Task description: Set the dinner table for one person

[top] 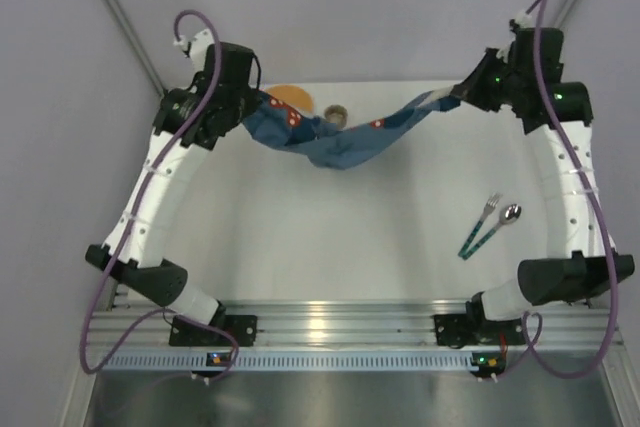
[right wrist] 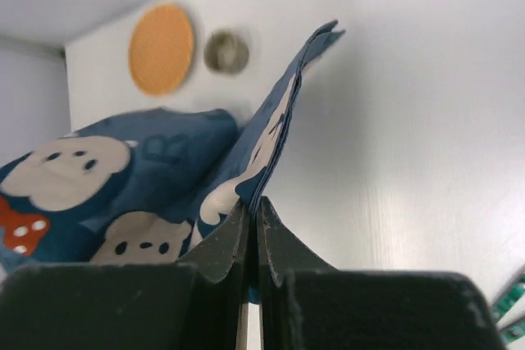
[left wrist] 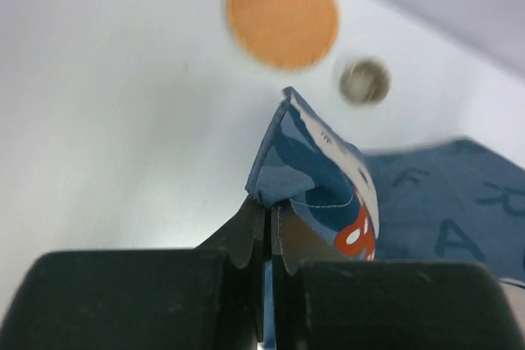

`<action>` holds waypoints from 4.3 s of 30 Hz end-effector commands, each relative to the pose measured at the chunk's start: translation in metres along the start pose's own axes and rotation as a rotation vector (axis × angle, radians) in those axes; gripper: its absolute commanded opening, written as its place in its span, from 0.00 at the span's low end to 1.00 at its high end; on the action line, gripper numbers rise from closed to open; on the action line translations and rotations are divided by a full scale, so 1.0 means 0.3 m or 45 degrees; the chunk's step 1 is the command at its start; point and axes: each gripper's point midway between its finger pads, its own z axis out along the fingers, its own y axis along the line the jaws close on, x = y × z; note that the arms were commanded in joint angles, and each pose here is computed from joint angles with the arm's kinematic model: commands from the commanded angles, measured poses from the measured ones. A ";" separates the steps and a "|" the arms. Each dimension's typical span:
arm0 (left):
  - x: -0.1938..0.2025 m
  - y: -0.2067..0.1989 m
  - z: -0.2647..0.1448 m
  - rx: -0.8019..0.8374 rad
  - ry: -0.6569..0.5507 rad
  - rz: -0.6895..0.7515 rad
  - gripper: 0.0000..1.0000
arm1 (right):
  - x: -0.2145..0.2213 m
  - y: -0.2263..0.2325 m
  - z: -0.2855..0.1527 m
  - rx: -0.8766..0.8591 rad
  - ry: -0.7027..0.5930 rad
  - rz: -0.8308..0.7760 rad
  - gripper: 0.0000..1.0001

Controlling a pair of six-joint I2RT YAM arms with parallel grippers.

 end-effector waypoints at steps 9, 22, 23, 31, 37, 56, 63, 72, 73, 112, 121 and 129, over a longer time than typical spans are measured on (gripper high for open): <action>0.370 0.479 -0.121 -0.199 0.038 -0.157 0.00 | 0.461 -0.299 -0.089 0.265 0.230 0.127 0.00; 0.925 0.717 0.025 -0.499 0.535 -0.293 0.08 | 0.887 -0.565 0.106 0.393 0.628 0.140 0.00; 0.927 0.730 0.031 -0.526 0.553 -0.279 0.08 | 0.894 -0.566 0.111 0.392 0.641 0.143 0.00; 0.857 0.691 0.010 -0.444 0.559 -0.296 0.46 | 0.901 -0.543 0.059 0.376 0.684 0.142 0.11; 0.710 0.592 -0.125 -0.285 0.540 -0.360 0.41 | 0.834 -0.456 -0.154 0.364 0.631 0.105 0.60; 0.742 0.511 0.117 -0.176 0.589 -0.101 0.66 | 0.851 -0.494 0.092 0.275 0.751 0.039 0.61; 0.738 0.571 0.154 -0.214 0.609 -0.100 0.68 | 0.833 -0.503 0.126 0.290 0.759 0.026 0.63; 0.854 0.609 0.176 -0.268 0.782 -0.064 0.18 | 0.841 -0.554 0.201 0.373 0.822 0.018 0.63; 0.850 0.603 0.175 -0.260 0.781 -0.068 0.00 | 0.839 -0.561 0.207 0.381 0.822 0.018 0.63; 0.633 0.740 -0.137 -0.247 0.208 -0.317 0.00 | 0.940 -0.480 0.156 0.234 0.865 0.013 0.36; 0.611 0.734 -0.157 -0.206 0.159 -0.328 0.00 | 0.982 -0.417 0.144 0.159 0.896 -0.056 0.46; 0.613 0.734 -0.167 -0.183 0.148 -0.331 0.00 | 1.027 -0.473 0.197 0.266 0.929 -0.118 0.61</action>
